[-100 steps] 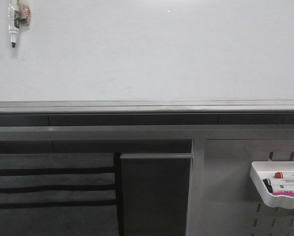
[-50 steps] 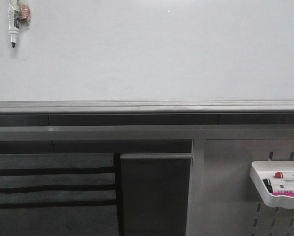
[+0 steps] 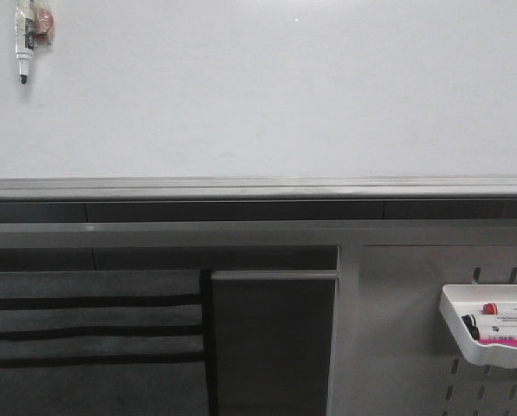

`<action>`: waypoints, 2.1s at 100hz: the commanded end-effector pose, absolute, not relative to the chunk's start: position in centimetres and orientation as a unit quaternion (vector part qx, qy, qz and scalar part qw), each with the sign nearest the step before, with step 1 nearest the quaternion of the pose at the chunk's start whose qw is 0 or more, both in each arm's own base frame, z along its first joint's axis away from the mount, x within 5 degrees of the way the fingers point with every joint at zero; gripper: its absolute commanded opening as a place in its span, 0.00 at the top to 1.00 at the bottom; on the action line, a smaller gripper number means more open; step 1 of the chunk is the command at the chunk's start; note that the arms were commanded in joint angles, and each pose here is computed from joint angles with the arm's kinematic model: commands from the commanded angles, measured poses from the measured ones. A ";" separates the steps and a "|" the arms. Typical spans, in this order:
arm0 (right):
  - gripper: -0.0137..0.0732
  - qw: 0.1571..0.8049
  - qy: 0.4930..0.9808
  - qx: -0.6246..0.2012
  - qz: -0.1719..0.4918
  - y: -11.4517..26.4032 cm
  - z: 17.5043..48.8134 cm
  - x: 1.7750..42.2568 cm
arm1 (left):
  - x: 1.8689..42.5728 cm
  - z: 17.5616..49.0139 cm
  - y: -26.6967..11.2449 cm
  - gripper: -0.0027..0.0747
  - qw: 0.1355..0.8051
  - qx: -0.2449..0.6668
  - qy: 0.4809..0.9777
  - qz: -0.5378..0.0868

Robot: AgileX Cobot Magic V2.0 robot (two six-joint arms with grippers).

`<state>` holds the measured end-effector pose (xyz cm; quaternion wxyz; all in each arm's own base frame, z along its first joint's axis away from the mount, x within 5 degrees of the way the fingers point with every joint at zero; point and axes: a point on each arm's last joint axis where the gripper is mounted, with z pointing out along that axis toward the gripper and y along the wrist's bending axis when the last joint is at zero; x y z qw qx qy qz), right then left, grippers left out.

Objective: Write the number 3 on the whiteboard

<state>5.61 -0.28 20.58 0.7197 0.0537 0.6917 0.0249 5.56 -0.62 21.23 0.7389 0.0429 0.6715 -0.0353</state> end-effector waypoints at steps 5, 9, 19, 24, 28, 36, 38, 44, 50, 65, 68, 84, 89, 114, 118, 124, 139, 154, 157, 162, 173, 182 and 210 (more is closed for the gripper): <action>0.92 0.743 0.667 0.041 0.024 -0.1 20.5 5.6 | 5.3 21.8 -0.6 0.99 0.770 0.037 0.636 -0.043; 0.92 0.743 0.667 0.041 0.024 -0.1 20.5 5.6 | 5.3 21.8 -0.6 0.99 0.770 0.037 0.636 -0.043; 0.92 0.743 0.667 0.041 0.024 -0.1 20.5 5.6 | 5.3 21.8 -0.6 0.99 0.770 0.037 0.636 -0.043; 0.92 0.743 0.667 0.041 0.024 -0.1 20.5 5.6 | 5.3 21.8 -0.6 0.99 0.770 0.037 0.636 -0.043; 0.92 0.743 0.667 0.041 0.024 -0.1 20.5 5.6 | 5.3 21.8 -0.6 0.99 0.770 0.037 0.636 -0.043; 0.92 0.743 0.667 0.041 0.024 -0.1 20.5 5.6 | 5.3 21.8 -0.6 0.99 0.770 0.037 0.636 -0.043; 0.92 0.743 0.667 0.041 0.024 -0.1 20.5 5.6 | 5.3 21.8 -0.6 0.99 0.770 0.037 0.636 -0.043; 0.92 0.743 0.667 0.041 0.024 -0.1 20.5 5.6 | 5.3 21.8 -0.6 0.99 0.770 0.037 0.636 -0.043; 0.92 0.743 0.667 0.041 0.024 -0.1 20.5 5.6 | 5.3 21.8 -0.6 0.99 0.770 0.037 0.636 -0.043; 0.92 0.743 0.667 0.041 0.024 -0.1 20.5 5.6 | 5.3 21.8 -0.6 0.99 0.770 0.037 0.636 -0.043; 0.92 0.743 0.667 0.041 0.024 -0.1 20.5 5.6 | 5.3 21.8 -0.6 0.99 0.770 0.037 0.636 -0.043; 0.92 0.752 0.657 0.039 0.026 -0.1 20.8 5.5 | 5.3 21.8 -0.6 0.99 0.770 0.037 0.636 -0.043; 0.92 0.761 0.647 0.036 0.029 0.0 21.0 5.5 | 5.2 21.9 -0.6 0.99 0.772 0.037 0.633 -0.043; 0.92 0.779 0.624 0.048 0.032 -0.2 25.3 4.7 | 4.4 25.4 -0.4 0.99 0.806 0.019 0.588 -0.062; 0.92 0.777 0.626 0.050 0.030 -0.2 26.2 4.6 | 4.1 26.6 -0.4 0.99 0.810 0.019 0.583 -0.063; 0.92 0.775 0.629 0.054 0.028 -0.3 28.0 4.5 | 3.7 28.2 -0.4 0.99 0.809 0.020 0.584 -0.064; 0.92 0.747 0.662 0.064 0.015 -0.6 32.0 5.4 | 3.7 32.3 -0.5 0.99 0.784 0.026 0.617 -0.064; 0.92 0.689 0.723 0.039 -0.024 -0.8 35.2 7.8 | 5.1 35.2 -0.8 0.99 0.736 0.033 0.673 -0.061; 0.92 0.672 0.739 0.035 -0.028 -0.8 35.3 8.4 | 5.3 35.6 -0.8 0.99 0.729 0.035 0.681 -0.060; 0.92 0.645 0.764 0.022 -0.030 -0.7 35.7 9.4 | 6.0 36.0 -0.9 0.99 0.712 0.039 0.699 -0.058; 0.92 0.583 0.812 -0.003 -0.023 -0.1 35.6 11.5 | 7.7 36.1 -1.1 0.99 0.687 0.040 0.723 -0.056; 0.92 0.554 0.832 -0.021 -0.015 0.5 35.0 12.8 | 8.8 35.7 -1.2 0.99 0.672 0.040 0.737 -0.055; 0.92 0.514 0.856 -0.046 0.025 2.3 33.5 15.3 | 11.5 34.5 -1.5 0.99 0.629 0.041 0.775 -0.053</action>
